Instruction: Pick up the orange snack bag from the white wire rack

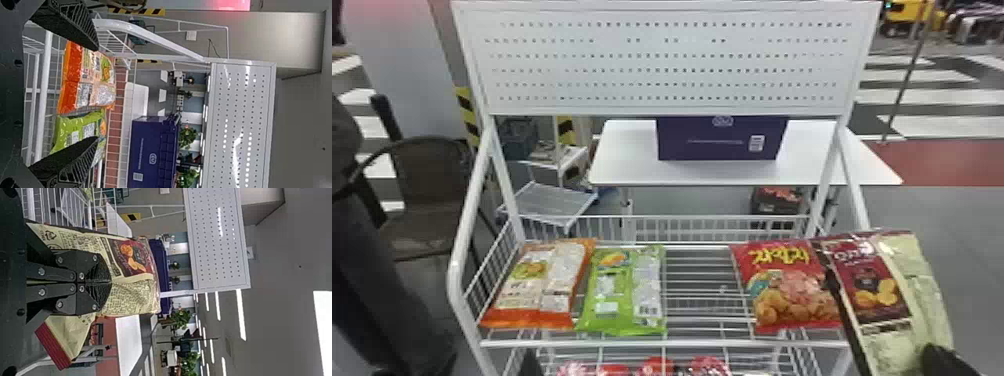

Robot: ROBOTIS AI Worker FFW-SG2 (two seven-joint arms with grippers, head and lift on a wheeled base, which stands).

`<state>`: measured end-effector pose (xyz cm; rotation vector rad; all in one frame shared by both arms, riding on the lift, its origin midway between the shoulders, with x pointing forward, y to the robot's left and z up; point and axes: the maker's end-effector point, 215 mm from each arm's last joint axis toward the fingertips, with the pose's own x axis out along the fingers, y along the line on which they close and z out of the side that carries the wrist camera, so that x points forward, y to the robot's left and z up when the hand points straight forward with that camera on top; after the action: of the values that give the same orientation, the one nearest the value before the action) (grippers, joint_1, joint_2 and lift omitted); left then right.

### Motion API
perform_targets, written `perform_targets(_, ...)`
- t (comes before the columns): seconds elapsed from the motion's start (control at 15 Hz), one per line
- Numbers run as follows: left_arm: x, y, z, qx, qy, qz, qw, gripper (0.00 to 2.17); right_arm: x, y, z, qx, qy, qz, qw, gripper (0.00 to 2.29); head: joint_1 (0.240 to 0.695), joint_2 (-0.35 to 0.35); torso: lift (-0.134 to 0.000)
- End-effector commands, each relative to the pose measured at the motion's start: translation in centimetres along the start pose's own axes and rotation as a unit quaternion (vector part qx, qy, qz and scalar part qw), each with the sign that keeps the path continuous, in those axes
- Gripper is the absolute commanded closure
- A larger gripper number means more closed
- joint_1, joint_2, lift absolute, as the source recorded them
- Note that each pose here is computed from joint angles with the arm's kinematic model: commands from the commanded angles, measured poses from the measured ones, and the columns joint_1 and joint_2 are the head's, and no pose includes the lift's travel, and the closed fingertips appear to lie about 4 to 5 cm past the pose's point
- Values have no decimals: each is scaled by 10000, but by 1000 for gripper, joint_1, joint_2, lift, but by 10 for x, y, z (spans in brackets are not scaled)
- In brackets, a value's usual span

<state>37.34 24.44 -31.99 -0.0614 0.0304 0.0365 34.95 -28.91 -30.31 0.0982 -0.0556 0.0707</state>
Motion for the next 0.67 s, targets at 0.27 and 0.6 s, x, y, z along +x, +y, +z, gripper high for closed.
perform_targets(0.27,0,0,0,-4,0,8,10000,80,0,0,0,-8,1,2,10000,2256,499,0,0)
perform_targets(0.6,0,0,-1,10,8,-8,10000,80,-1,0,1,-13,0,8,10000,2256,499,0,0)
